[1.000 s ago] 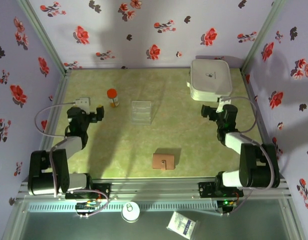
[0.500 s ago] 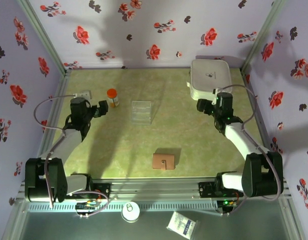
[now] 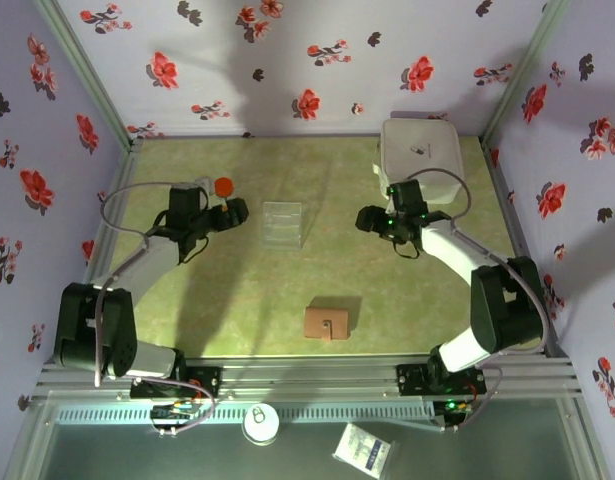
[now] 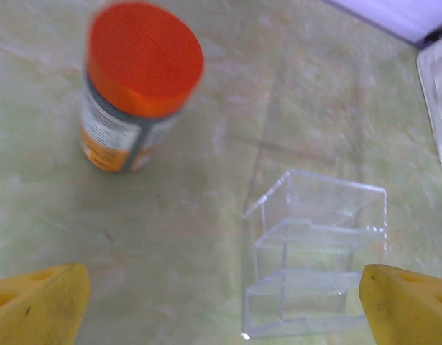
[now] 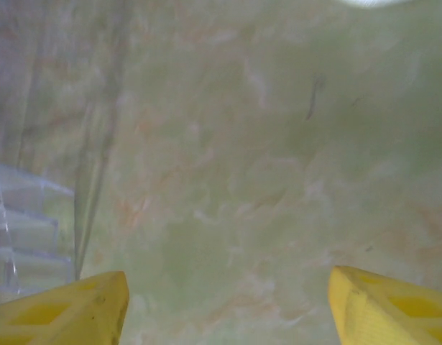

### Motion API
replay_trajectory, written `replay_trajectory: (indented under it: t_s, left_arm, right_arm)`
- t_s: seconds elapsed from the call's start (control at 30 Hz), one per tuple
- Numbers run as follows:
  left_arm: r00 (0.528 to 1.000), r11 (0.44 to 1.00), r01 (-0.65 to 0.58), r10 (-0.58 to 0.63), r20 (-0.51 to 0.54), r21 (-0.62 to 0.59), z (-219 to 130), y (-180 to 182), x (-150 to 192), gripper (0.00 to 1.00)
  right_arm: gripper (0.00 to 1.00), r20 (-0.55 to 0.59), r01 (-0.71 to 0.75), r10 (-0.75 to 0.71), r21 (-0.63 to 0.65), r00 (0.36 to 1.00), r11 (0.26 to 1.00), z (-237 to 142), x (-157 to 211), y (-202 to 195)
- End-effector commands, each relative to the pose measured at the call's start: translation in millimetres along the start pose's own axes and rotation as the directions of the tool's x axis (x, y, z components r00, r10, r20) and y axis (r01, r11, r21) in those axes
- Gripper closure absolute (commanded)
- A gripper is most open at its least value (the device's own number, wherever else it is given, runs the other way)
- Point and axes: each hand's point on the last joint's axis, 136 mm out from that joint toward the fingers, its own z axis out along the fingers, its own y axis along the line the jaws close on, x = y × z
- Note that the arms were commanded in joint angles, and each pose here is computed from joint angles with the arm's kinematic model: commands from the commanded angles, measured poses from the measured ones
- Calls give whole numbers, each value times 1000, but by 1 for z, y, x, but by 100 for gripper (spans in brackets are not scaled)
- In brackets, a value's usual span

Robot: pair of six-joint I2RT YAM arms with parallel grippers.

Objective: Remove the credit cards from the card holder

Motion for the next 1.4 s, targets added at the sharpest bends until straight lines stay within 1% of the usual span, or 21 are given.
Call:
replay_trajectory:
  t_s: [0.0,0.1,0.17,0.3,0.37,0.47,0.53,0.67,0.83,0.9,0.97,1.1,1.23,1.37]
  left_arm:
    - [997,998,49,-47,-63,37,3,-14,9,4]
    - [996,998,53,-50,-75,41,5,-16,13,4]
    - [995,997,59,-55,-78,40,5,-16,14,4]
    - [996,998,49,-45,-78,42,4,-16,15,3]
    - [996,998,38,-35,-82,41,4,-16,15,3]
    - [996,999,24,-21,-85,40,3,-17,14,3]
    - [996,999,18,-15,-89,40,3,-17,15,2]
    - [995,999,13,-10,-96,35,3,-16,17,2]
    - [994,999,10,-6,-113,30,3,-15,20,2]
    - [994,999,11,-7,-113,40,3,-17,19,2]
    - [994,999,11,-5,-110,50,3,-19,17,1]
    - [994,999,4,1,-110,52,4,-20,16,1]
    - [995,998,4,2,-104,55,4,-21,13,1]
    - [994,999,3,3,-109,52,4,-22,11,1]
  right_arm:
    - [25,-144,-27,30,21,989,999,-5,37,10]
    - [23,-239,56,-49,24,970,998,-10,74,21]
    - [23,-307,131,-116,30,944,991,-16,99,27]
    - [23,-396,255,-230,11,889,967,-28,143,37]
    - [24,-444,287,-270,-31,854,958,-35,166,48]
    - [25,-477,335,-347,-112,808,935,-46,199,70]
    - [25,-503,344,-364,-137,784,929,-52,218,78]
    - [24,-547,305,-357,-187,757,934,-57,258,92]
    - [25,-585,295,-363,-213,725,932,-56,302,97]
    - [25,-594,293,-360,-210,719,933,-55,311,96]
    - [26,-592,291,-355,-206,723,934,-53,313,95]
    - [23,-609,296,-328,-157,722,942,-44,317,84]
    - [22,-613,297,-296,-104,732,949,-35,317,78]
    - [18,-604,276,-257,-62,754,959,-30,307,73]
